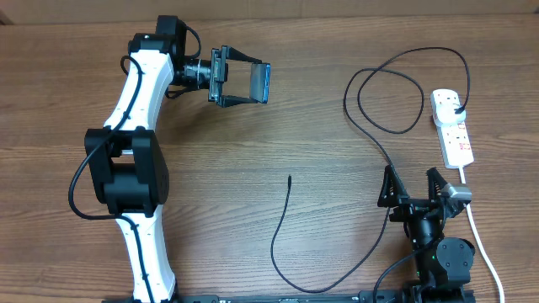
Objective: Plug charger to phone and switch on socket
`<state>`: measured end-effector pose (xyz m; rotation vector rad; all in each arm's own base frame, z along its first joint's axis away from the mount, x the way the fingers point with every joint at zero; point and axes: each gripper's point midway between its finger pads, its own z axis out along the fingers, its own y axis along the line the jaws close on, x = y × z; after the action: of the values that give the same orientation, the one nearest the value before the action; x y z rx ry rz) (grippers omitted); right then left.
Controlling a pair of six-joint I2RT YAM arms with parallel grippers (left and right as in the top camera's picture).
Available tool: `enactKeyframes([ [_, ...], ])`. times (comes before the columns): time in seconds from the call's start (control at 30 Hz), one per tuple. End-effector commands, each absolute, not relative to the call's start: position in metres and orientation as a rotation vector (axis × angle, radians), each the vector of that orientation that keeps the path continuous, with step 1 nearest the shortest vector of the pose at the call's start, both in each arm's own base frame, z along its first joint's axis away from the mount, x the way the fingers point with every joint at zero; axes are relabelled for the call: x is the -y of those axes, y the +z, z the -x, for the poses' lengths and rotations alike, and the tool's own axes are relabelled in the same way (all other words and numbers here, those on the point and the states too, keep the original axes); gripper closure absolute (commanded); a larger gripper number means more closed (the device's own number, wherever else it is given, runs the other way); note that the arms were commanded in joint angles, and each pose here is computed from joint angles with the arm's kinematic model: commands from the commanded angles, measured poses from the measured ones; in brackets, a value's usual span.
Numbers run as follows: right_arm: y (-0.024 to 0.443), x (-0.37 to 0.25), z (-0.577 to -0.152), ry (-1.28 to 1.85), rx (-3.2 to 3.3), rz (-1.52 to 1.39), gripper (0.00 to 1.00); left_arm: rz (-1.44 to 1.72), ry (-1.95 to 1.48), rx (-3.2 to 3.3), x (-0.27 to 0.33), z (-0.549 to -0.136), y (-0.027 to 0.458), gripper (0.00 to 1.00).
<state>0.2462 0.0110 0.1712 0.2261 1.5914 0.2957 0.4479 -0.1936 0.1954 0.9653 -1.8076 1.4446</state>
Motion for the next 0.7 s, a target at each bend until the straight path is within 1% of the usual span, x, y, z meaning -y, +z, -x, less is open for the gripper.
enactKeyframes([
  [0.0, 0.1694, -0.0117, -0.2462, 0.296, -1.588, -0.221, 0.0, -0.906, 1.51, 1.802, 0.1943, -0.4505, 0.2115, 0.96],
  [0.67, 0.1694, -0.0117, -0.2462, 0.296, -1.588, -0.221, 0.0, -0.894, 1.519, 1.818, 0.1942, -0.4506, 0.211, 0.96],
])
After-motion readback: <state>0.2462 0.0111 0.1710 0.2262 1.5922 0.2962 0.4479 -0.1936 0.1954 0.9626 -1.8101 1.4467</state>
